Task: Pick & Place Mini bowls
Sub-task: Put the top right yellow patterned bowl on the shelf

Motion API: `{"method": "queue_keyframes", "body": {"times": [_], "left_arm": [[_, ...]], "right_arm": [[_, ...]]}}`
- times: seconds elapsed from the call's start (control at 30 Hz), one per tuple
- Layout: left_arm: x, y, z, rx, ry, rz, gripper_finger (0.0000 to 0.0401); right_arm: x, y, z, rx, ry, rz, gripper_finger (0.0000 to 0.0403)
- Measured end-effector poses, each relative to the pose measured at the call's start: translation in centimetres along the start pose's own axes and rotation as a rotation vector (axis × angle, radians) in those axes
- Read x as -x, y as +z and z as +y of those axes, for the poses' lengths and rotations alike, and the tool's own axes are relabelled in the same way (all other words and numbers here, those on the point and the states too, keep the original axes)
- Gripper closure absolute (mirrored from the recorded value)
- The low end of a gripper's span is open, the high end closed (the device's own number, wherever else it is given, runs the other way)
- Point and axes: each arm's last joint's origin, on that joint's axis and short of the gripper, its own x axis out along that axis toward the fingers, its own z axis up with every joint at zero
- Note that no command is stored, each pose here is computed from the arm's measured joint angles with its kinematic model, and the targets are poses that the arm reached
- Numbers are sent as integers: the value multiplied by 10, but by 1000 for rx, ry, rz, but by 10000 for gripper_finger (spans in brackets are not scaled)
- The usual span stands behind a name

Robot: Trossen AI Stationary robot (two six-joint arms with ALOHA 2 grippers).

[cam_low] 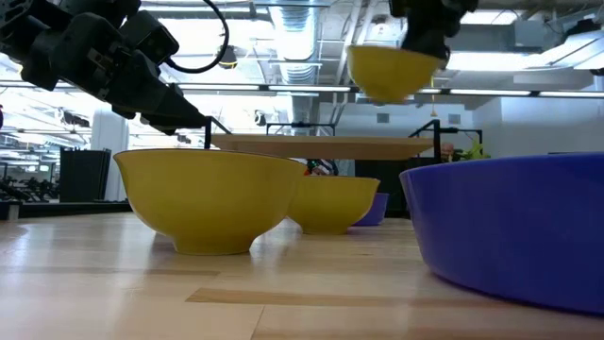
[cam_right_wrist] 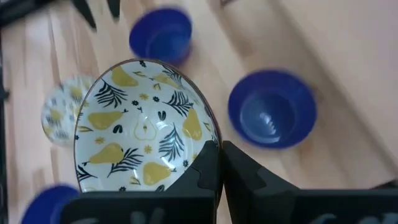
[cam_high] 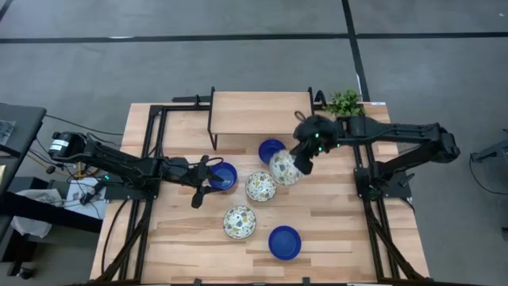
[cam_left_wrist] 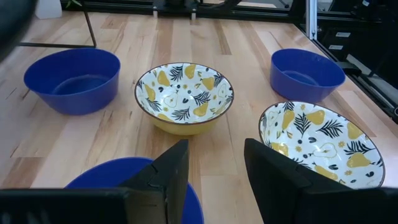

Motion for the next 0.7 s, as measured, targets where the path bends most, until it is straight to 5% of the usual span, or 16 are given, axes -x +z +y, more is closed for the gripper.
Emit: {"method": "queue_keyframes", "body": {"times": [0.3, 0.7], "left_arm": [[0, 0, 0, -11, 0, 0, 248], [0, 0, 0, -11, 0, 0, 248]], "right_arm": [[36, 36, -42, -143, -102, -163, 402], [51, 37, -128, -484, -175, -203, 403]]}}
